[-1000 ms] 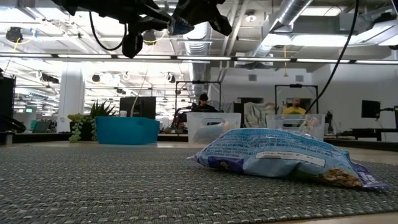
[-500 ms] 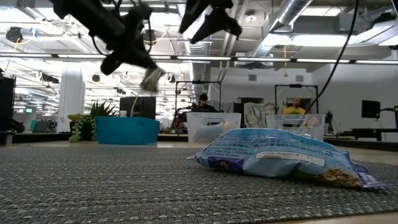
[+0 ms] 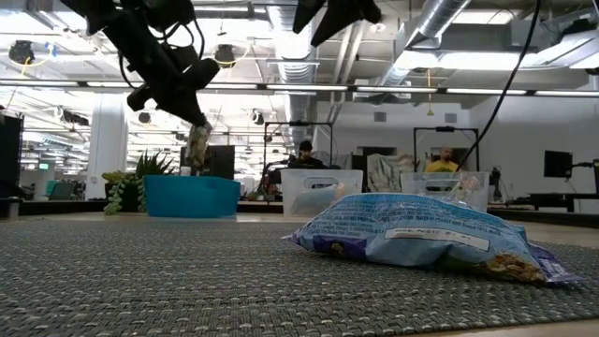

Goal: Pick and place Granola Bars by type
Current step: Put the blue granola bar into the blue bin

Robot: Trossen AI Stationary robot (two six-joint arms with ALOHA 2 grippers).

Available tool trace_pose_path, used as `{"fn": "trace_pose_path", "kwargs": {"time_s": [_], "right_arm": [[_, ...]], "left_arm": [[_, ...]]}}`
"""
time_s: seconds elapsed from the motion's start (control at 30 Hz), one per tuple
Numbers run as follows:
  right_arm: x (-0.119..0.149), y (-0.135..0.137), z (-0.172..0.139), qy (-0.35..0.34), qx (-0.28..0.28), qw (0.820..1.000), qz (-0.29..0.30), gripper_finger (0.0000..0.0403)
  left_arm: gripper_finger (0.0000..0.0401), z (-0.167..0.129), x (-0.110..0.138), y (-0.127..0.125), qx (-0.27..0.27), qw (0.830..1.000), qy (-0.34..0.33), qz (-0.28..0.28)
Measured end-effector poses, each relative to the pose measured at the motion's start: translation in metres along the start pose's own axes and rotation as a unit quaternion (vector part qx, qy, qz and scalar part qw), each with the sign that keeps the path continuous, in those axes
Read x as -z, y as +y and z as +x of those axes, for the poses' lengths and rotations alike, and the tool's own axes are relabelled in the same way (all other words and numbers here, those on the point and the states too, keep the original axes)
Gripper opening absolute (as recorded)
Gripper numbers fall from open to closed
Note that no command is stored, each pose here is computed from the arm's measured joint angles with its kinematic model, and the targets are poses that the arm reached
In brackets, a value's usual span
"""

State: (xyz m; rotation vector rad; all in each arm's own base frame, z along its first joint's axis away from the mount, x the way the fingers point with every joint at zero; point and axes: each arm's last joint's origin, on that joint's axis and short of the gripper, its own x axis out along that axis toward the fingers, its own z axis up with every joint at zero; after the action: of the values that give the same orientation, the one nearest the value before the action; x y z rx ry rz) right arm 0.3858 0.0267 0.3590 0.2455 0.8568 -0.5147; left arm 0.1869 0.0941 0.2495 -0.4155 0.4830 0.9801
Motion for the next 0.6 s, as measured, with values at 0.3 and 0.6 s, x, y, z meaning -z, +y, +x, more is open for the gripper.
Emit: {"fn": "trace_pose_path", "kwargs": {"time_s": [0.3,0.6], "right_arm": [[0.002,-0.001,0.0,0.011,0.005,1.0,-0.01,0.0172],[0.014,0.011,-0.005,0.06,-0.043,0.997,0.007,0.0173]], "left_arm": [[0.0068,0.006,-0.004,0.011,0.008,1.0,0.017,0.02],[0.0159,0.0,-0.009,0.01,0.063,0.998,0.014,-0.008]]}}
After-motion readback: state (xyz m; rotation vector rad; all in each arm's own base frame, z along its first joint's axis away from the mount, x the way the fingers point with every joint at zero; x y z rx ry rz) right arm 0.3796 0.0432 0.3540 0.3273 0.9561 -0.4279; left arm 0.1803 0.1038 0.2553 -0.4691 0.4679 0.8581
